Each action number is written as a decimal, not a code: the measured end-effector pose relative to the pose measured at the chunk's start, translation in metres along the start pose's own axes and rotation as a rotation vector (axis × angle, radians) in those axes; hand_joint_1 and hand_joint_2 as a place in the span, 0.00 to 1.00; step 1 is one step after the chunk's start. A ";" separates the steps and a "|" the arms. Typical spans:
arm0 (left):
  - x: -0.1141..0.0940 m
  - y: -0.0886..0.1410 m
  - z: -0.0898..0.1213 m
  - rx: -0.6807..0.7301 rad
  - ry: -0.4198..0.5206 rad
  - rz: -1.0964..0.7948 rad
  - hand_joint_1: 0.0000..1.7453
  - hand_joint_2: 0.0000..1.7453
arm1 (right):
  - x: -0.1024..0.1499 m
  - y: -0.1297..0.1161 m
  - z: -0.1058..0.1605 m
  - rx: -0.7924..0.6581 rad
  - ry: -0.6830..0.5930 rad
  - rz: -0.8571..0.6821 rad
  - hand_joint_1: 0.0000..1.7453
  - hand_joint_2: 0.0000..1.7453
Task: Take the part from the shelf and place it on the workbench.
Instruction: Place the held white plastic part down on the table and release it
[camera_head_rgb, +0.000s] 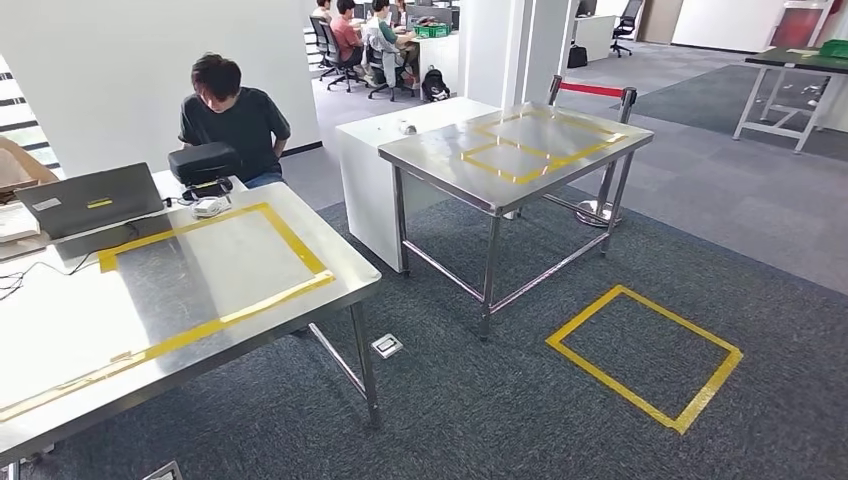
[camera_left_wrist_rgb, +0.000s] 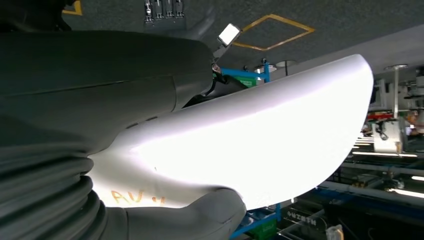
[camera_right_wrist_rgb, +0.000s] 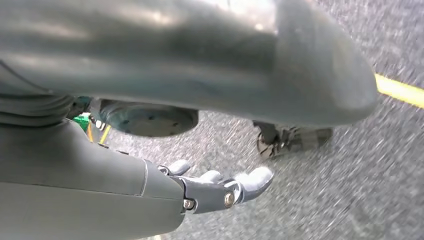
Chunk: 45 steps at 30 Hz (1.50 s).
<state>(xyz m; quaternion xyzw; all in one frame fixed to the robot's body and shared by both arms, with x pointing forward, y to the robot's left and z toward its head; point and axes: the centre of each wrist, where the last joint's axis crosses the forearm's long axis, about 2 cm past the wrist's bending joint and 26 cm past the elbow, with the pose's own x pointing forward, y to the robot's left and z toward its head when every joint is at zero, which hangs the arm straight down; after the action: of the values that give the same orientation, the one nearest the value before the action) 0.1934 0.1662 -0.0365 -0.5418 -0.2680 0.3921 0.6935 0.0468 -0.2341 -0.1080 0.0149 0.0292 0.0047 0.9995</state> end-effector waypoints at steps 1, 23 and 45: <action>0.001 0.000 0.000 -0.004 -0.003 0.001 1.00 1.00 | -0.001 0.000 0.000 0.003 0.002 0.003 0.00 0.00; 0.003 0.004 0.003 -0.001 -0.039 0.003 1.00 1.00 | 0.001 0.002 0.000 0.015 -0.004 0.023 0.00 0.00; -0.013 0.016 0.016 0.037 -0.053 -0.008 1.00 1.00 | 0.000 -0.001 0.000 0.011 0.003 0.008 0.00 0.00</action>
<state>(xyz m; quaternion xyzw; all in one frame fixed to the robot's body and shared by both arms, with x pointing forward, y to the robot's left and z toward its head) 0.1696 0.1661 -0.0474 -0.5171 -0.2813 0.4085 0.6975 0.0465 -0.2346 -0.1081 0.0203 0.0306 0.0084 0.9993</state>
